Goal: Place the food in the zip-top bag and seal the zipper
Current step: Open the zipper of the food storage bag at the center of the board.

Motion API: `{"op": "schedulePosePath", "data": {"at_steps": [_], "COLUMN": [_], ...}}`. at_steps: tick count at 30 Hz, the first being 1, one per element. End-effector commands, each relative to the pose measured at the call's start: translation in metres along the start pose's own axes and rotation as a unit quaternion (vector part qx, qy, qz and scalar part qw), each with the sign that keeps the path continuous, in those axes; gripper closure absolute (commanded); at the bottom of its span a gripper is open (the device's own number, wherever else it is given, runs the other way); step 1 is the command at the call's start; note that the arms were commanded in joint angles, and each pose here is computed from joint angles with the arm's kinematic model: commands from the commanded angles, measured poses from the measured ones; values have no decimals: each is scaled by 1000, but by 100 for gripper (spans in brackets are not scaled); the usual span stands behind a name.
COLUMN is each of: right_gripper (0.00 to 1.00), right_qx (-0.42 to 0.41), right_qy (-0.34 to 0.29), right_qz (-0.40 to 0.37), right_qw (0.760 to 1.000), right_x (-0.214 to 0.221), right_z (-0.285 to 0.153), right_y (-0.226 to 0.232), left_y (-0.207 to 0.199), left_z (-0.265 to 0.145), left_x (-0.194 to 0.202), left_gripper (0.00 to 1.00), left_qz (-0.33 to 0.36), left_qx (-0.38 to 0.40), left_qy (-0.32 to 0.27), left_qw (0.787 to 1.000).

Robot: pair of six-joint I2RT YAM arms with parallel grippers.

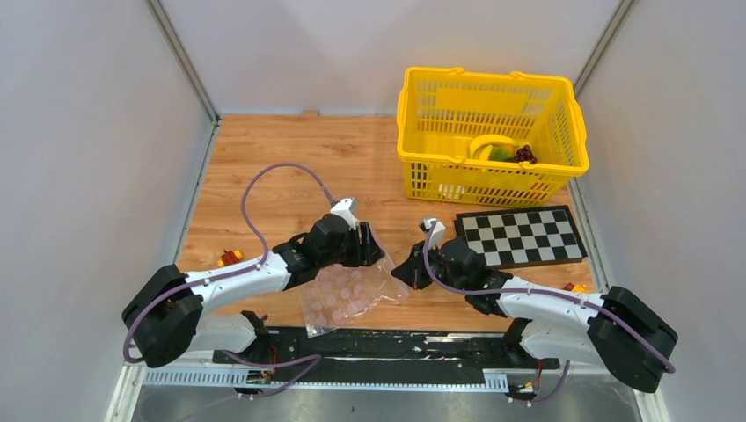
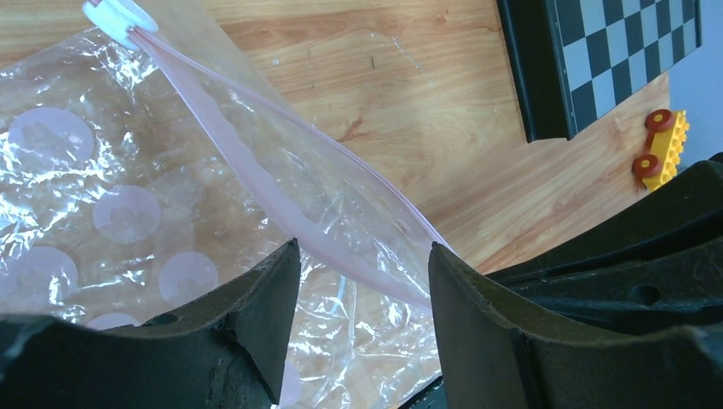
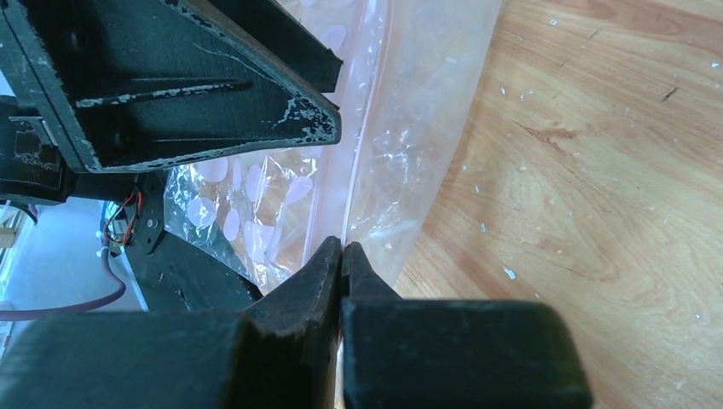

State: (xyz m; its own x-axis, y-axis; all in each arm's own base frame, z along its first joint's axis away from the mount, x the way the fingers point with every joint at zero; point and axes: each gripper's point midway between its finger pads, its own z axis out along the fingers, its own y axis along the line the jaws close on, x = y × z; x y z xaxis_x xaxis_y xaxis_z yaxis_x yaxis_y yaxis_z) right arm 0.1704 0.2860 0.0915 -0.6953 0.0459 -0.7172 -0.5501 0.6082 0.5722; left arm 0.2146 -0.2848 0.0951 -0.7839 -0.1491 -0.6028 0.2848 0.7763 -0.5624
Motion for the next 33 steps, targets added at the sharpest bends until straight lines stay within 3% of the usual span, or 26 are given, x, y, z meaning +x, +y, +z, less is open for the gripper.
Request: {"op": "schedulePosePath", "data": {"at_steps": [1, 8, 18, 22, 30, 32, 33], "right_gripper": [100, 100, 100, 100, 100, 100, 100], "right_qx": [-22, -21, -26, -32, -38, -39, -40], "right_qy": [-48, -47, -54, -56, -59, -62, -63], "right_qz": [4, 5, 9, 0, -5, -7, -6], "right_qw": [999, 999, 998, 998, 997, 997, 997], "right_x": [-26, -25, -28, -29, -29, -31, -32], "right_z": [0, 0, -3, -4, -7, -8, -8], "right_y": [16, 15, 18, 20, 22, 23, 24], "left_y": [-13, -5, -7, -8, -16, -19, -22], "left_z": [-6, -9, -9, -5, -1, -2, -4], "left_x": [-16, -18, -23, -23, -29, -34, -39], "left_gripper": [36, 30, 31, 41, 91, 100, 100], "left_qz": [0, 5, -3, -4, 3, 14, 24], "left_qx": [20, -4, -5, -5, 0, -2, -2], "left_qy": [-31, -32, -44, -39, -37, -38, -39], "left_qw": [999, 999, 999, 999, 999, 999, 999]}}
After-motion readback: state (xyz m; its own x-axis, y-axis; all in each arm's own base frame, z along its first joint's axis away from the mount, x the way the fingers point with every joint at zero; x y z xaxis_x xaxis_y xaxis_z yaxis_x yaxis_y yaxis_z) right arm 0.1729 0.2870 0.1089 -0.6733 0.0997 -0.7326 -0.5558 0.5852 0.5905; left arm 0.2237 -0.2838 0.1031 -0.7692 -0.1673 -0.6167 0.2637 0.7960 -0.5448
